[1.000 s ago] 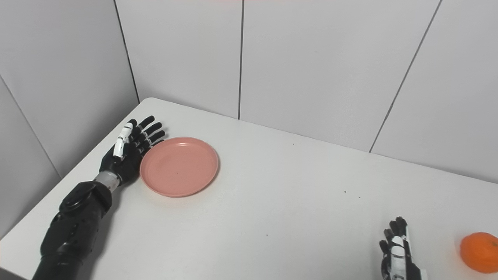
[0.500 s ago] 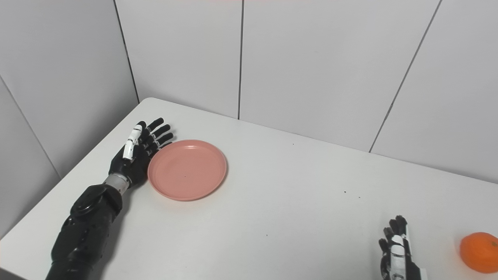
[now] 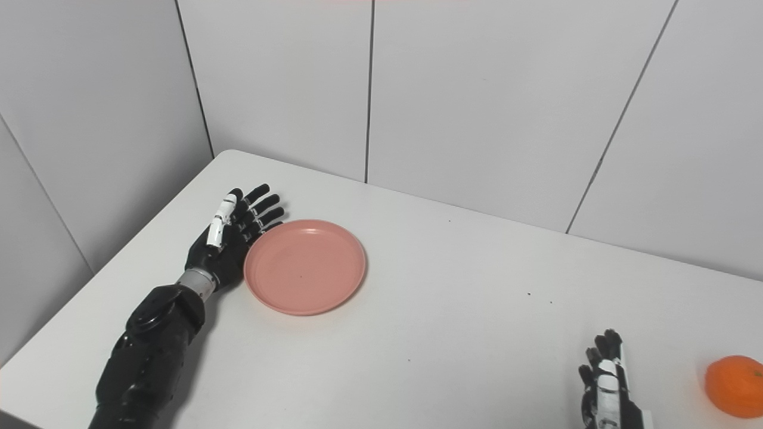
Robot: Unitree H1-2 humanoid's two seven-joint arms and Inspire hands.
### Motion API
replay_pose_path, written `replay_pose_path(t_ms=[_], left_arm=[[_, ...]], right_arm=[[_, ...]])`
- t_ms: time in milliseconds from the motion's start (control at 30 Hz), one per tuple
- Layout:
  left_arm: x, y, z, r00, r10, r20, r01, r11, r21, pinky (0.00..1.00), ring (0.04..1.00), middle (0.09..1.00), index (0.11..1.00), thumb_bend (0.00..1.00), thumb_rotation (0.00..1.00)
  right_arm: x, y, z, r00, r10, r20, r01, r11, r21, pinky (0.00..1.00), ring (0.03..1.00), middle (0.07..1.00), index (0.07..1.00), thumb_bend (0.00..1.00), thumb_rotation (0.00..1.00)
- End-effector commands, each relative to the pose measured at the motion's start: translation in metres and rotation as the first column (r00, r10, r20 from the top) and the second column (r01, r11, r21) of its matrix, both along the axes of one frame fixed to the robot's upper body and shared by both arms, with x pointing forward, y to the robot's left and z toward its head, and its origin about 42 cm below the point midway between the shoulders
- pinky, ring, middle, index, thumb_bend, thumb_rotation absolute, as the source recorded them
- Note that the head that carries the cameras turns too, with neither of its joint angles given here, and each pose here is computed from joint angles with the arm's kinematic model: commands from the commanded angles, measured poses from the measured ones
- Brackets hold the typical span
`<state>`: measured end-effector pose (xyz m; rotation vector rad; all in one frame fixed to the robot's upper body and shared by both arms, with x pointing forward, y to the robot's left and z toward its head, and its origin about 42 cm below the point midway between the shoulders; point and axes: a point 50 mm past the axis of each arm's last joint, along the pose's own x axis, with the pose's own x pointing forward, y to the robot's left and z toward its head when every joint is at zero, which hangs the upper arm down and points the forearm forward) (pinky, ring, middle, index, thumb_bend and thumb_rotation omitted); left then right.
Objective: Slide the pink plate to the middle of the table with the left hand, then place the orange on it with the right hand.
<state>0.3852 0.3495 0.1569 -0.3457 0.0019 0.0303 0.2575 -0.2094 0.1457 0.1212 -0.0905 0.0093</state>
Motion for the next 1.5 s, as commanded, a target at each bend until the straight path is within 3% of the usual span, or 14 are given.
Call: replay_pose_path(t_ms=[0, 633, 1467], left_arm=[[0.010, -0.006, 0.019, 0.998, -0.031, 0.055, 0.032, 0.999, -0.015, 0.87, 0.888, 0.894, 0.875, 0.35, 1.00], [0.011, -0.046, 0.013, 0.996, -0.090, 0.019, 0.091, 0.995, -0.040, 0.87, 0.883, 0.886, 0.869, 0.34, 1.00], [0.012, -0.108, -0.014, 0.979, -0.203, -0.031, 0.201, 0.977, -0.075, 0.85, 0.866, 0.871, 0.846, 0.32, 1.00]], right_arm=[[0.003, 0.001, 0.012, 0.998, 0.001, 0.060, -0.001, 1.000, 0.004, 1.00, 1.000, 1.000, 1.000, 0.11, 1.00], [0.002, 0.002, 0.012, 0.999, -0.009, 0.053, 0.010, 1.000, -0.008, 1.00, 1.000, 1.000, 1.000, 0.13, 1.00], [0.002, 0.005, 0.012, 0.998, -0.025, 0.060, 0.025, 1.000, -0.005, 1.00, 0.995, 1.000, 1.000, 0.14, 1.00]])
